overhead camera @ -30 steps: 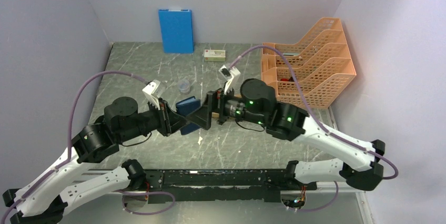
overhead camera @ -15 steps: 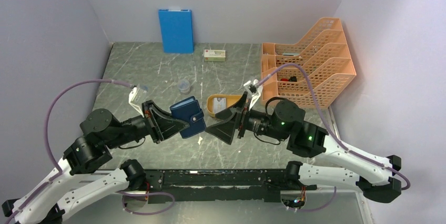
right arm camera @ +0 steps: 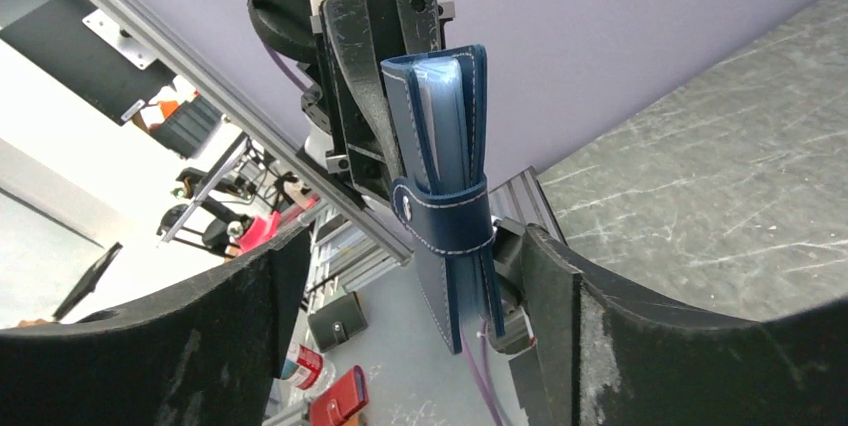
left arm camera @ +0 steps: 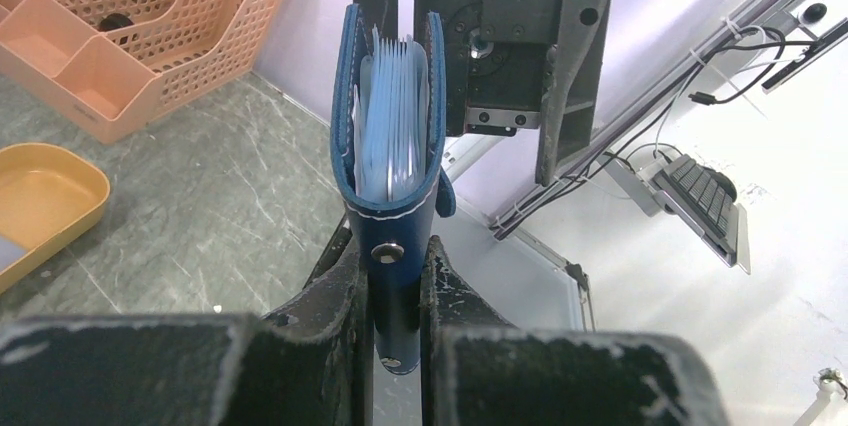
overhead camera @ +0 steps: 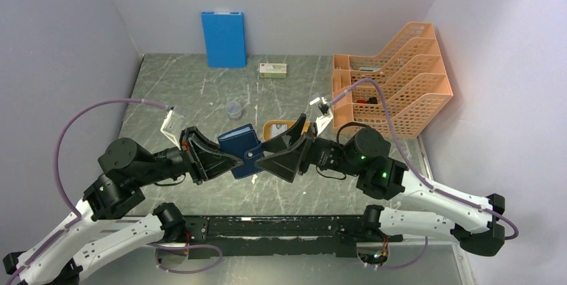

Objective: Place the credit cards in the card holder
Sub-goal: Close the card holder at the center of the board.

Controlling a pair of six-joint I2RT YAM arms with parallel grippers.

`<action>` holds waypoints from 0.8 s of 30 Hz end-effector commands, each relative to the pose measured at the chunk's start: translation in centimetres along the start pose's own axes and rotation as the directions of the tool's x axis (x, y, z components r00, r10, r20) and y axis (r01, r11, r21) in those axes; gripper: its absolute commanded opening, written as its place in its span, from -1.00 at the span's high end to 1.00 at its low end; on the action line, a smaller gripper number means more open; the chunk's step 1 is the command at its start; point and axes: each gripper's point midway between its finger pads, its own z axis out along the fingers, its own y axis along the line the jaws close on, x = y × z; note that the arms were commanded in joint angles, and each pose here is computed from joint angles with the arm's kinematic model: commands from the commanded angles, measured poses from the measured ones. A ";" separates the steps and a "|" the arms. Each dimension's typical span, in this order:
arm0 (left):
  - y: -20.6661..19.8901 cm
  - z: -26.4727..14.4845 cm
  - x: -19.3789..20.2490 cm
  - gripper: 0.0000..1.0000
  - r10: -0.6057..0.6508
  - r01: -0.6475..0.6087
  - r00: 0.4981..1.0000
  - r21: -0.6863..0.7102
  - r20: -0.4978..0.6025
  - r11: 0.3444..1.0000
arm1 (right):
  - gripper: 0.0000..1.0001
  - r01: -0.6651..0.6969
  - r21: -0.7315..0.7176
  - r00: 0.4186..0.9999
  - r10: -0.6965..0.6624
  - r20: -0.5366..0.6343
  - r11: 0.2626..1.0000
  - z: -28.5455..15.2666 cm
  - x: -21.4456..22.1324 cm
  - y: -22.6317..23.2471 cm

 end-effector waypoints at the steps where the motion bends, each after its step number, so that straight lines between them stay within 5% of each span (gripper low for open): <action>1: -1.8 0.0 -1.3 0.91 0.021 -0.024 0.999 0.076 0.036 0.997 | -0.52 -0.026 -0.008 0.999 0.026 0.039 1.000 0.8 -0.8 0.2; 18: -1.8 -0.2 -0.9 0.91 0.022 -0.024 0.999 0.079 0.027 0.997 | 0.23 -0.068 0.142 0.998 0.070 -0.010 0.988 2.9 1.0 -3.3; 21: -1.5 -0.2 -0.9 0.90 0.028 -0.029 0.999 0.065 0.024 0.997 | 0.18 -0.058 0.151 0.997 0.064 -0.034 0.987 3.1 1.3 -3.5; 24: -1.2 -0.3 -1.1 0.91 0.039 -0.040 0.999 0.035 0.031 0.999 | -0.23 -0.039 0.091 0.997 0.044 -0.056 0.995 2.8 1.2 -2.2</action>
